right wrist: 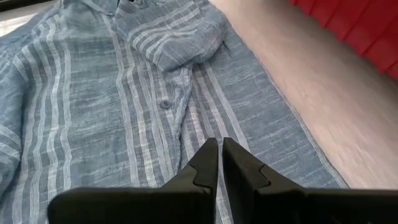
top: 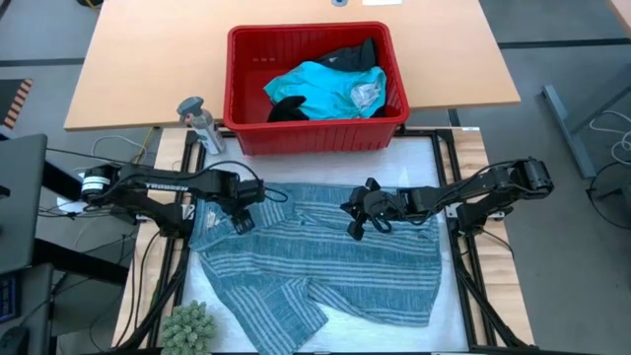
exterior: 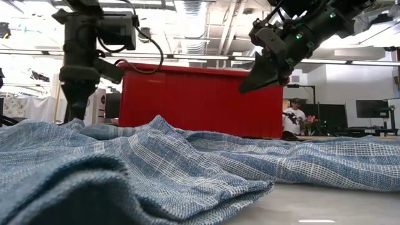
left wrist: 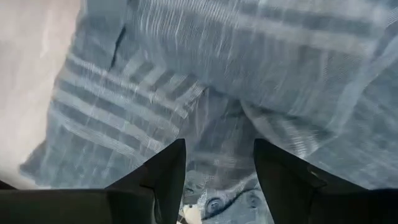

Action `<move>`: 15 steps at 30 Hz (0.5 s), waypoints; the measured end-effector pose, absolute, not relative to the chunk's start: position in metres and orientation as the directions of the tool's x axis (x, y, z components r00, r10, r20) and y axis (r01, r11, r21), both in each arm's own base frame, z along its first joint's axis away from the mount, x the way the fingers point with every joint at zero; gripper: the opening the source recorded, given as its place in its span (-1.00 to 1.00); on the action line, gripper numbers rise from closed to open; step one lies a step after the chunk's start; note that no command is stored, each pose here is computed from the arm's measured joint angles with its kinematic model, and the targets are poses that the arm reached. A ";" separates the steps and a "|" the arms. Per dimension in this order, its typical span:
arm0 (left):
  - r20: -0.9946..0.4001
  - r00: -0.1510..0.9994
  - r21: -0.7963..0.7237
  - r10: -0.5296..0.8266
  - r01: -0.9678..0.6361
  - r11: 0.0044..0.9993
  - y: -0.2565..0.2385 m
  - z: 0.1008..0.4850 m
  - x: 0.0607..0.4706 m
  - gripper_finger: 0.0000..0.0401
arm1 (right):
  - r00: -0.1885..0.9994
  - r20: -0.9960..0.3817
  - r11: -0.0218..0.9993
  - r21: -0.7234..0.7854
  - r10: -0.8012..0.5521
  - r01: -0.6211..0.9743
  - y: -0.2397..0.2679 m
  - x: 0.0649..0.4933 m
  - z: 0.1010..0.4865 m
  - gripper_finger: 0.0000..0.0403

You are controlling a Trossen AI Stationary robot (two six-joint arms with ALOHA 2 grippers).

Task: Fold Laundry from Bin
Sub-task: Fold the patterned blue shirt

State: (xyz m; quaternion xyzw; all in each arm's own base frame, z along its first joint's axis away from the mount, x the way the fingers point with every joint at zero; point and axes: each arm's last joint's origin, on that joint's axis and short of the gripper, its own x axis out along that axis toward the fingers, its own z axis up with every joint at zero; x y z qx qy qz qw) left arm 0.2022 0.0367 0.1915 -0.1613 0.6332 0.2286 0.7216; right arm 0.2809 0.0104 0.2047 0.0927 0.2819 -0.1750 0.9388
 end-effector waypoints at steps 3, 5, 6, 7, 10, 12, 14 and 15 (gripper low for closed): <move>-0.984 0.125 0.045 0.130 -0.525 0.850 0.036 0.189 0.205 -0.11 | 0.778 -0.564 0.921 0.074 -0.277 0.381 0.010 0.281 0.204 -0.74; -0.979 0.158 0.032 0.130 -0.511 0.859 0.036 0.190 0.208 -0.11 | 0.776 -0.567 0.922 0.072 -0.277 0.382 0.010 0.281 0.204 -0.74; -0.977 0.176 0.013 0.118 -0.502 0.864 0.035 0.190 0.209 -0.11 | 0.775 -0.568 0.922 0.072 -0.277 0.381 0.011 0.280 0.204 -0.74; -0.976 0.192 -0.010 0.098 -0.494 0.869 0.035 0.190 0.211 -0.11 | 0.774 -0.570 0.922 0.072 -0.276 0.381 0.011 0.280 0.204 -0.74; -0.976 0.213 -0.069 0.042 -0.487 0.870 0.035 0.190 0.212 -0.11 | 0.772 -0.574 0.922 0.074 -0.272 0.380 0.012 0.280 0.203 -0.74; -0.977 0.211 -0.082 0.029 -0.494 0.866 0.035 0.190 0.211 -0.11 | 0.773 -0.574 0.923 0.074 -0.271 0.378 0.013 0.280 0.203 -0.74; -0.977 0.213 -0.103 0.007 -0.499 0.860 0.035 0.190 0.211 -0.11 | 0.773 -0.574 0.923 0.075 -0.271 0.378 0.013 0.280 0.203 -0.74; -0.976 0.216 -0.118 -0.008 -0.501 0.857 0.034 0.190 0.211 -0.11 | 0.773 -0.574 0.923 0.075 -0.271 0.378 0.013 0.280 0.204 -0.74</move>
